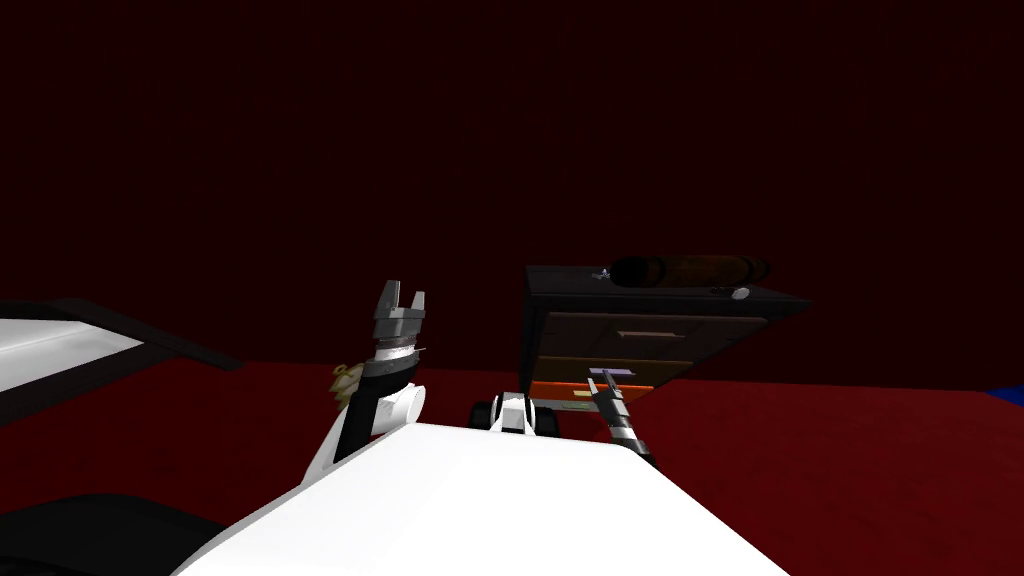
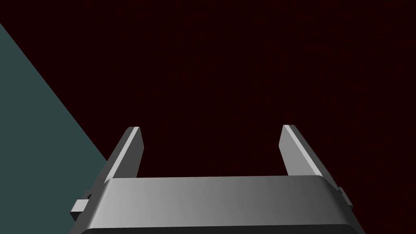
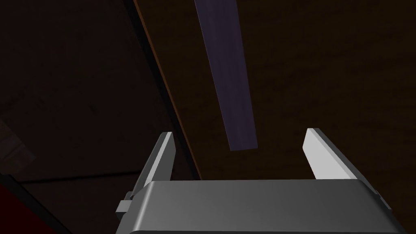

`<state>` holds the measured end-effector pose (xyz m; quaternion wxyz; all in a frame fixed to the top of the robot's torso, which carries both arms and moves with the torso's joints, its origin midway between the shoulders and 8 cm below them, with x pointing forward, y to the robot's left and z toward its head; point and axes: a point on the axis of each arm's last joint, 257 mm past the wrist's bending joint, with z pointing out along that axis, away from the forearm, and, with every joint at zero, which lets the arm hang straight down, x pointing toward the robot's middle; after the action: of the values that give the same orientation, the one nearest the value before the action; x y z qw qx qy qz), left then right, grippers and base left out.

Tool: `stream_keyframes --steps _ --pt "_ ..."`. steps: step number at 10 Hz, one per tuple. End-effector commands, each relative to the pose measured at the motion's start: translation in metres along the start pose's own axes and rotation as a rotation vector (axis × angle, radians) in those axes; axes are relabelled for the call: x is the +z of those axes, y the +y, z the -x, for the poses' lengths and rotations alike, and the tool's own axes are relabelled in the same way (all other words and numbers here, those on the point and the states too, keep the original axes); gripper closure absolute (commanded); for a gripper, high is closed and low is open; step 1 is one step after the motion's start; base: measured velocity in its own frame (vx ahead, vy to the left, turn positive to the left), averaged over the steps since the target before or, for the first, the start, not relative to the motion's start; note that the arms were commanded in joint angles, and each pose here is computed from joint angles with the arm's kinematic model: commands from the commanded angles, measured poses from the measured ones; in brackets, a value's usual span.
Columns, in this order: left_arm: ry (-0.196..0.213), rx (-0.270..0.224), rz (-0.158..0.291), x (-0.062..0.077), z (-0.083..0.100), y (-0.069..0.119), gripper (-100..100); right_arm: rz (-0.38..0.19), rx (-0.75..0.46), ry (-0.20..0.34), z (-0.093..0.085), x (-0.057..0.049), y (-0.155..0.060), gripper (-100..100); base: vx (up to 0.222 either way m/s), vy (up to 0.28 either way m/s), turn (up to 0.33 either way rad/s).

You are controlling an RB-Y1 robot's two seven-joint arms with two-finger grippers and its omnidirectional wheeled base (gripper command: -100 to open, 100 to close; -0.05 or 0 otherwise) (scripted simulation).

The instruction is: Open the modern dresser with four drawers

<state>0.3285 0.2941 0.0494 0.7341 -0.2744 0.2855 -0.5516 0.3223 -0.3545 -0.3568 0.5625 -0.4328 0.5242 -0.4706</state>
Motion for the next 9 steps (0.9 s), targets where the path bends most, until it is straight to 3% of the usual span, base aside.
stream_keyframes --steps 1,3,4,5,9 --pt "0.0 0.0 0.0 0.0 0.0 0.0 0 -0.001 -0.001 0.02 -0.008 0.022 -0.001 -100 -0.061 0.007 0.087" --pt "0.0 0.0 0.0 0.0 0.0 0.0 0 -0.004 -0.001 0.035 -0.014 0.037 -0.004 -100 -0.057 0.013 0.072" --pt "0.0 0.0 0.0 0.0 0.0 0.0 0 -0.004 0.0 0.028 -0.012 0.033 0.0 -100 -0.027 0.004 0.02" --pt "0.0 0.0 0.0 0.0 0.0 0.0 0 -0.003 -0.001 0.03 -0.012 0.032 -0.003 100 0.004 0.003 -0.037" --pt "0.0 0.0 0.0 0.0 0.0 0.0 0 0.003 0.001 -0.003 0.001 -0.004 0.003 100 0.061 -0.005 -0.081"
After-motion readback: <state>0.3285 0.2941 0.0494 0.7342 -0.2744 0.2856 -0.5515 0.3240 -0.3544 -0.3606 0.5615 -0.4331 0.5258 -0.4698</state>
